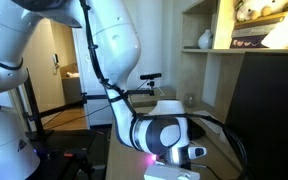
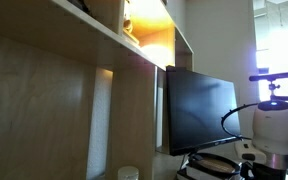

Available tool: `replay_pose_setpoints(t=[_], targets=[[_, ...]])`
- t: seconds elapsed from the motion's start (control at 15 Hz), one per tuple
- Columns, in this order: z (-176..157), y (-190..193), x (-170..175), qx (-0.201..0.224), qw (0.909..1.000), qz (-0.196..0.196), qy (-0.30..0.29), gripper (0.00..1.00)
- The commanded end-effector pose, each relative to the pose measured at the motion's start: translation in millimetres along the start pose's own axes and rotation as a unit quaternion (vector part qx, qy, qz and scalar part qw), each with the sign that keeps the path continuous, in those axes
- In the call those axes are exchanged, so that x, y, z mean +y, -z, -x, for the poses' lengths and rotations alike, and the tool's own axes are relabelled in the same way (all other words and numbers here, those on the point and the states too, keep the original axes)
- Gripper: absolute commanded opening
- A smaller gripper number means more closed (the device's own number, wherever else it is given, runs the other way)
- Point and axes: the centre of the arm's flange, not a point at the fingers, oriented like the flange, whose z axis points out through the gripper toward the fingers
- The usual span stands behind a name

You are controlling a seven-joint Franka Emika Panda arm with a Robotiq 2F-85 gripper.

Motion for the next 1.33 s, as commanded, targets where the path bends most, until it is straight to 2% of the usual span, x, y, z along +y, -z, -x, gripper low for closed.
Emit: replay_pose_setpoints(t=[0.0, 0.07, 0.13, 1.27], targets=[[14, 20, -24, 0.023, 0.9991, 0.031, 0.017, 1.00], [17, 21, -25, 0.020, 0.9990, 0.035, 0.019, 1.00], [7, 4, -9, 0.018, 0.9995, 0.019, 0.018, 1.00], [10, 9, -14, 0.018, 0.9993, 0.025, 0.021, 1.00]])
